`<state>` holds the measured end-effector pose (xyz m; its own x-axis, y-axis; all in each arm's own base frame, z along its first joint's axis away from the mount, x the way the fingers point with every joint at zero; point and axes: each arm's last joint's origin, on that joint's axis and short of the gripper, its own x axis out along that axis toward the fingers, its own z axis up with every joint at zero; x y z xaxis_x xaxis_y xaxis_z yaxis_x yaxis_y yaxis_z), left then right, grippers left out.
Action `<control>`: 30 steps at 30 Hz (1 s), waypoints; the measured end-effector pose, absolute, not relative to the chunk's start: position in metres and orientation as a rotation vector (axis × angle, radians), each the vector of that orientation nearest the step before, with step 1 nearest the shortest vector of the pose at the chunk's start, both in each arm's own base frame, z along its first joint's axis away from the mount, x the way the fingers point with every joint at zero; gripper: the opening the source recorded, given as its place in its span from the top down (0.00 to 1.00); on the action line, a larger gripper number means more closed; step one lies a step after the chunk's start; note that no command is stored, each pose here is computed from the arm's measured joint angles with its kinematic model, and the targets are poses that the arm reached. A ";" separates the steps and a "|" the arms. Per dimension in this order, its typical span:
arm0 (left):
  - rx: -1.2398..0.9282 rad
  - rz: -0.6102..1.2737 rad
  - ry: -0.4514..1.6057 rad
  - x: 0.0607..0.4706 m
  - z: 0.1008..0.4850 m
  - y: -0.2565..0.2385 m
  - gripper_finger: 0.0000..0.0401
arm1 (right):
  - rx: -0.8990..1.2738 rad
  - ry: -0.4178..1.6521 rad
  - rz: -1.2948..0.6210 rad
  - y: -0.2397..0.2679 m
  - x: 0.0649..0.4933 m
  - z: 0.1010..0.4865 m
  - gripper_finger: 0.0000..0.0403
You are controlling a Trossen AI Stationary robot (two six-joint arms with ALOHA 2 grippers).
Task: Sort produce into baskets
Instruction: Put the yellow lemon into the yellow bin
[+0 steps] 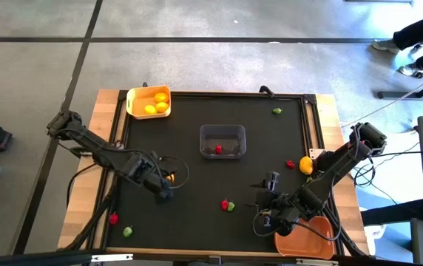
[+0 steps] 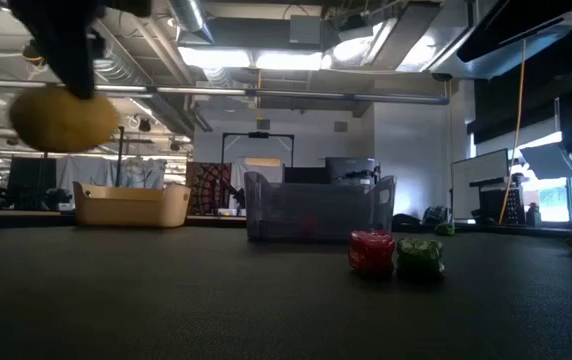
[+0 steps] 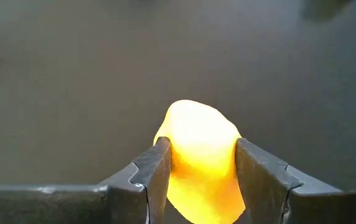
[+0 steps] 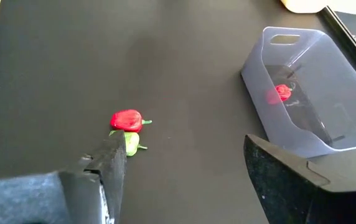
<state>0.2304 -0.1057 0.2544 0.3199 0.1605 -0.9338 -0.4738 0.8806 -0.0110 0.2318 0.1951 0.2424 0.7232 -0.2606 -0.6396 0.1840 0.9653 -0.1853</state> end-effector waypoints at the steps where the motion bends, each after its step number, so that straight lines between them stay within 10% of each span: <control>1: -0.293 0.429 1.176 0.232 0.254 -0.101 0.61 | -0.113 0.722 -0.246 0.195 0.232 0.242 0.34; 30: -0.176 0.859 1.055 0.217 0.291 0.064 0.61 | -0.043 0.781 -0.346 0.155 0.261 0.241 0.34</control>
